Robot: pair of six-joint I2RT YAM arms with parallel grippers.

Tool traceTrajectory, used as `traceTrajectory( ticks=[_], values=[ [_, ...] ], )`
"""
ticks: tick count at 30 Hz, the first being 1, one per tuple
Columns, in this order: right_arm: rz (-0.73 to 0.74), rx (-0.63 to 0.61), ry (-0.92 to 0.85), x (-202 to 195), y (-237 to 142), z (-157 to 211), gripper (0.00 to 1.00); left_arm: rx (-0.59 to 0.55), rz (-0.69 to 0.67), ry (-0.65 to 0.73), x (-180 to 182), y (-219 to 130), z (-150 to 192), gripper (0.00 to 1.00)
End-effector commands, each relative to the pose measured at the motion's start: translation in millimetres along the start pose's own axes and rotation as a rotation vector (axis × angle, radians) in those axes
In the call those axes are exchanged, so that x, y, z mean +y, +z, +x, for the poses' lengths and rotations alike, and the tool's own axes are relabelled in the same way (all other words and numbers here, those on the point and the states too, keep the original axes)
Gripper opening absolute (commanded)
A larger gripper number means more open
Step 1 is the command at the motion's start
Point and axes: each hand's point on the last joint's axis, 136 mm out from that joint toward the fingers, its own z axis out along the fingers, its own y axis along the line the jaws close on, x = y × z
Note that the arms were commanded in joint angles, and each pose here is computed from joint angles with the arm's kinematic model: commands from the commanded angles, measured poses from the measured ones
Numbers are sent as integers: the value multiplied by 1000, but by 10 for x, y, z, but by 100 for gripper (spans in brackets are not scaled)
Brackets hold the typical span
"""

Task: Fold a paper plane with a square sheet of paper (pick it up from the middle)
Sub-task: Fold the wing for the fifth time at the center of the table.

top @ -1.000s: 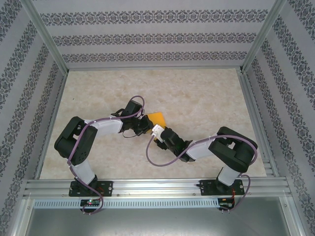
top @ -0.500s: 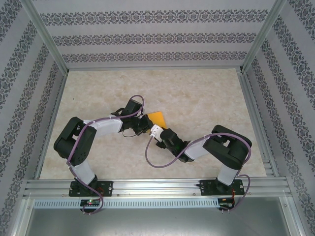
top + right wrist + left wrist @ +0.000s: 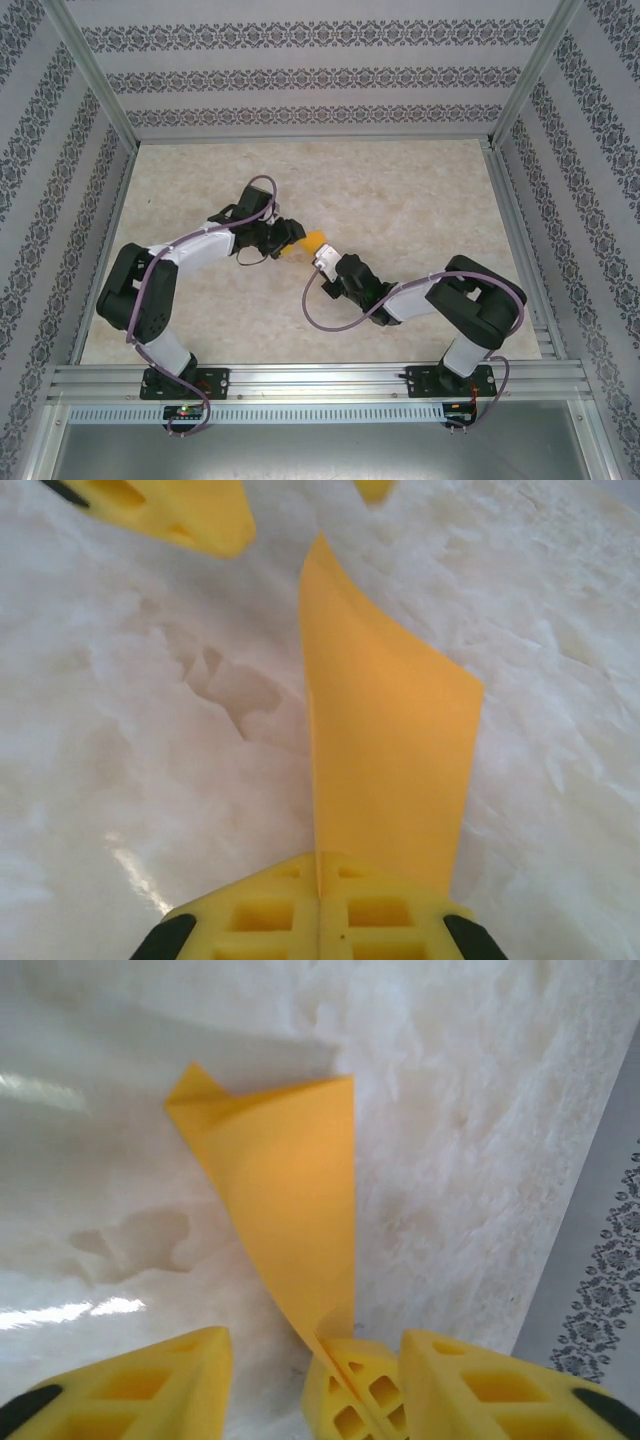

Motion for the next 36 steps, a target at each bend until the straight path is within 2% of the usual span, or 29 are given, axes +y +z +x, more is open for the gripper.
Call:
traceTrajectory(
  ticks=[1, 5, 9, 16, 27, 36],
  values=[
    [-111, -20, 136, 136, -68, -79, 2, -60, -17, 108, -152, -295, -110, 55],
    [-169, -4, 257, 189, -55, -90, 0, -74, 18, 144, -212, -343, -97, 58],
    [-236, -10, 426, 191, -35, -114, 0, -76, 93, 149, -197, -304, -22, 59],
    [-310, -12, 621, 187, -14, -176, 0, -109, 173, 184, -137, -305, 66, 59],
    [-355, -25, 761, 134, -64, -203, 0, -84, 242, 229, -32, -112, 254, 54],
    [-456, -8, 907, 144, -73, -185, 0, -43, 277, 241, -54, 108, 345, 49]
  ],
)
